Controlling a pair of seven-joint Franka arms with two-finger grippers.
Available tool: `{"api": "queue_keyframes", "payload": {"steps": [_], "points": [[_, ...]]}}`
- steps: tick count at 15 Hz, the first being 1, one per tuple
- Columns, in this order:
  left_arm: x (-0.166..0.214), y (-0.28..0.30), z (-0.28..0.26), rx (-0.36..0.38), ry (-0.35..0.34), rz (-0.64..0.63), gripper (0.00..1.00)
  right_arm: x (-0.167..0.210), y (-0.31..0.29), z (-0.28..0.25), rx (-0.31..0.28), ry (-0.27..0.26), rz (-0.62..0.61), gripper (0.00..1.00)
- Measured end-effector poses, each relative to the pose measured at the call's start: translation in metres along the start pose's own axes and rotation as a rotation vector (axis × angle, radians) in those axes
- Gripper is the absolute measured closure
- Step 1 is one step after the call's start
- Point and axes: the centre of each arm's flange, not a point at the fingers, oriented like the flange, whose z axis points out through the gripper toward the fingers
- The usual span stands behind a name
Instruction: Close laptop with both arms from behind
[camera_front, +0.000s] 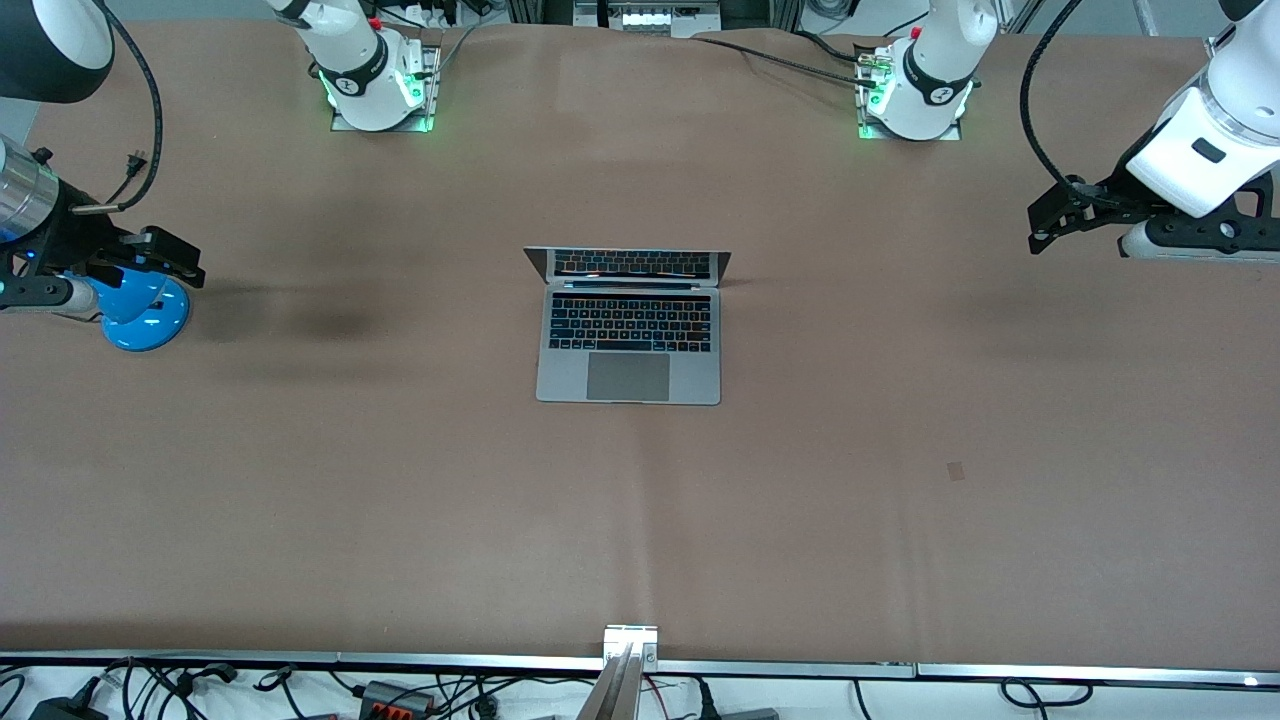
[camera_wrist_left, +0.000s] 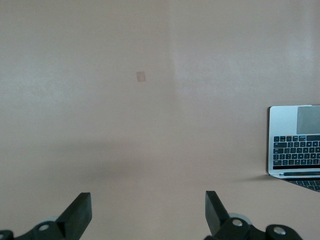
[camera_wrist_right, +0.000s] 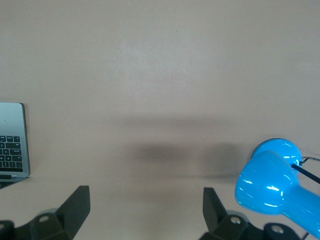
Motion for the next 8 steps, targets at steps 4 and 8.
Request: {"api": "queue_keyframes", "payload": {"steps": [4, 8], "points": [[0.0000, 0.0000, 0.0000, 0.000, 0.000, 0.000, 0.00, 0.0000, -0.0002, 0.0000, 0.000, 0.000, 0.000, 0.00], [0.0004, -0.0006, 0.0015, 0.000, -0.004, -0.001, 0.00, 0.0001, -0.0010, -0.0038, 0.001, 0.003, -0.002, 0.00]]}}
